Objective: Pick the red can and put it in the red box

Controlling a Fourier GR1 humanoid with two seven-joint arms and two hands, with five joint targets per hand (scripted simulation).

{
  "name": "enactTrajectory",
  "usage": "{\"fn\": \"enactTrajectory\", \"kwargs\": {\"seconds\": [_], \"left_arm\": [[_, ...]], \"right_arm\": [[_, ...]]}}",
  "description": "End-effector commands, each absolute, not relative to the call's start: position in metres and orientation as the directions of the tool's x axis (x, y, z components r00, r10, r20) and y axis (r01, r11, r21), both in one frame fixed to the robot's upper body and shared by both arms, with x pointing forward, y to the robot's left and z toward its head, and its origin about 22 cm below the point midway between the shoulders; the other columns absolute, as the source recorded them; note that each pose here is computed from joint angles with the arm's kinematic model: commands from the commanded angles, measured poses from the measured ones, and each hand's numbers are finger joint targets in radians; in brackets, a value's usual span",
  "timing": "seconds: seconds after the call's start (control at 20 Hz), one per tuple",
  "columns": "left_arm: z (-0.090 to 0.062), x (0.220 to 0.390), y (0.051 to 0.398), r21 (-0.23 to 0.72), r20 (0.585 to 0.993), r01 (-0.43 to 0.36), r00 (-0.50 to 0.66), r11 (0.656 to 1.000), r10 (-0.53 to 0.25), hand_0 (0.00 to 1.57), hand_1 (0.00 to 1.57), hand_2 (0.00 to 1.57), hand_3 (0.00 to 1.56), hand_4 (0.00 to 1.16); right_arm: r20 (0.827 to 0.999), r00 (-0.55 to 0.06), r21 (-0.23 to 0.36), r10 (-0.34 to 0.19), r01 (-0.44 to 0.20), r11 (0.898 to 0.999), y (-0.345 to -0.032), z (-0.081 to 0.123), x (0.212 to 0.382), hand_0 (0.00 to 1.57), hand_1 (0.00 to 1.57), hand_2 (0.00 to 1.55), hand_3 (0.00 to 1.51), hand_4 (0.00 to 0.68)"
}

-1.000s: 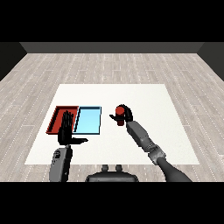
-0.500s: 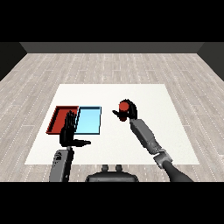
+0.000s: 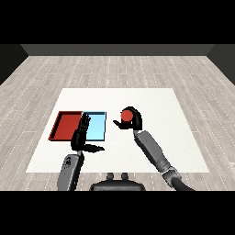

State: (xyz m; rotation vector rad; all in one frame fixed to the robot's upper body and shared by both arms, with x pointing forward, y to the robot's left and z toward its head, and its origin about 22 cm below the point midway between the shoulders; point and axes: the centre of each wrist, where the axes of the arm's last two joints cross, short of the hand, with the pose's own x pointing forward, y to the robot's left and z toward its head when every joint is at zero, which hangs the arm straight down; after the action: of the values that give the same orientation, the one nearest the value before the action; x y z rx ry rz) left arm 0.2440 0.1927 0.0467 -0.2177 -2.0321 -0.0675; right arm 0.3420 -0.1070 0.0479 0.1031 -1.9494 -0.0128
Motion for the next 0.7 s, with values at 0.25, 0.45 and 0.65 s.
{"fn": "enactTrajectory", "kwargs": {"seconds": [0.25, 0.45, 0.65], "left_arm": [[0.073, 0.250, 0.149, 0.008, 0.922, 0.238, -0.377, 0.971, 0.085, 0.00, 0.00, 0.00, 0.00, 0.00], [0.034, 0.259, 0.135, 0.015, 0.942, 0.235, -0.328, 0.972, 0.065, 0.00, 0.00, 0.00, 0.00, 0.00], [0.034, 0.271, 0.126, 0.014, 0.945, 0.263, -0.318, 0.965, 0.073, 0.00, 0.00, 0.00, 0.00, 0.00]], "right_arm": [[0.886, -0.450, 0.079, -0.113, -0.094, 0.992, -0.114, 0.071, 0.294, 1.43, 1.43, 1.41, 1.39, 0.629], [0.874, -0.477, 0.066, -0.096, -0.079, 0.995, -0.103, 0.074, 0.295, 1.44, 1.44, 1.43, 1.40, 0.632], [0.863, -0.488, 0.079, -0.133, -0.130, 0.988, -0.111, 0.056, 0.290, 1.44, 1.44, 1.43, 1.40, 0.616]]}}
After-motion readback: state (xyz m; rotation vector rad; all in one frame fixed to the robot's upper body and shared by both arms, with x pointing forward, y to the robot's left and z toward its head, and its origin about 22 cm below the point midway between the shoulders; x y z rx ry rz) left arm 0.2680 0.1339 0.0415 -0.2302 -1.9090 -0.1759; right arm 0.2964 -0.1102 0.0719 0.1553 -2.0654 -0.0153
